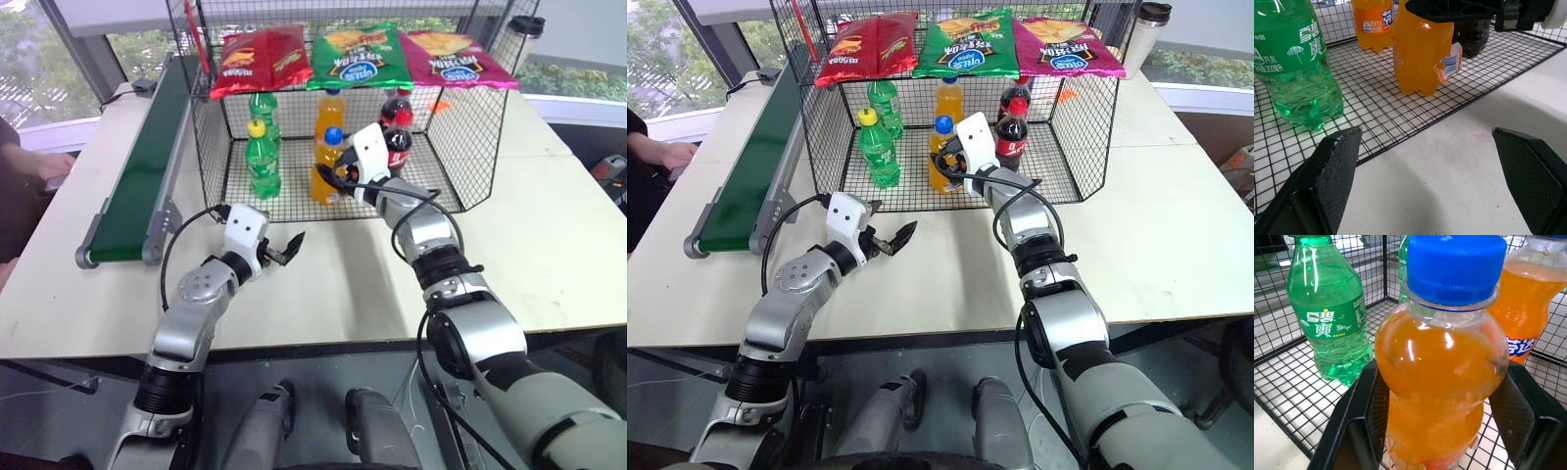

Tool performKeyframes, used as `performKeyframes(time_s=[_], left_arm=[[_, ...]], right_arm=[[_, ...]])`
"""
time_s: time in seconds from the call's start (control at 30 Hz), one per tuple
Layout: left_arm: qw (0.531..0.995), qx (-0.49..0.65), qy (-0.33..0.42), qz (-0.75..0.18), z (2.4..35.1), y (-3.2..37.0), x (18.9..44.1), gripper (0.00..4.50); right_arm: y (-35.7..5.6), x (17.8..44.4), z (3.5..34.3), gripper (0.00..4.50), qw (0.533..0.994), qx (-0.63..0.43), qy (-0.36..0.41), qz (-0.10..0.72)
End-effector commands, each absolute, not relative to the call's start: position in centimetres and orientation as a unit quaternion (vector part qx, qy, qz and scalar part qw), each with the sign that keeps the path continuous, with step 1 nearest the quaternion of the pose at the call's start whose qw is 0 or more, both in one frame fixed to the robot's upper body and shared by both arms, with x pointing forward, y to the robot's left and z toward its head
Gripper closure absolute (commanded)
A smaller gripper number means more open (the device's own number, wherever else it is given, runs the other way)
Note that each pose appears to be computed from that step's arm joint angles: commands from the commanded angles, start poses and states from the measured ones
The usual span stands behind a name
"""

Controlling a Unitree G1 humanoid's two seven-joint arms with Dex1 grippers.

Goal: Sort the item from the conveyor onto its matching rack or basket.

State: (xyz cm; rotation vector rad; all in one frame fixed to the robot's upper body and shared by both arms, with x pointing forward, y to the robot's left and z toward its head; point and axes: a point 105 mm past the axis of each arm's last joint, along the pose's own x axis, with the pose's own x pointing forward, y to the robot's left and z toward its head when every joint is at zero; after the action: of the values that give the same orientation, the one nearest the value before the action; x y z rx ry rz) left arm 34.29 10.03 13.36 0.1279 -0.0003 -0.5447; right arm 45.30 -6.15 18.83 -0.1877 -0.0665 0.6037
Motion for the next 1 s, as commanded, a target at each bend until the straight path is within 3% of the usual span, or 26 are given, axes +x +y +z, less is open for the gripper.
performKeyframes(time_s=[0.03,0.53,0.7,0.9,1.0], left_arm=[[0.960,0.066,-0.024,-0.272,14.4,9.7,34.2,0.00],[0.957,0.067,-0.016,-0.282,13.8,9.3,34.1,0.00],[0.958,0.065,-0.018,-0.280,13.9,9.4,34.0,0.00],[0.960,0.058,-0.014,-0.275,13.8,10.4,33.3,0.00],[0.954,0.057,-0.017,-0.292,14.0,10.7,32.4,0.00]], right_arm=[[-5.7,45.4,21.7,0.04,0.947,-0.093,-0.076,0.297],[-6.3,45.1,22.8,0.04,0.946,-0.102,-0.068,0.300],[-8.7,44.5,22.3,0.04,0.946,-0.127,-0.047,0.293],[-11.7,42.1,20.4,0.04,0.936,-0.159,0.001,0.313],[-13.2,39.9,18.1,0.04,0.923,-0.182,0.051,0.335]])
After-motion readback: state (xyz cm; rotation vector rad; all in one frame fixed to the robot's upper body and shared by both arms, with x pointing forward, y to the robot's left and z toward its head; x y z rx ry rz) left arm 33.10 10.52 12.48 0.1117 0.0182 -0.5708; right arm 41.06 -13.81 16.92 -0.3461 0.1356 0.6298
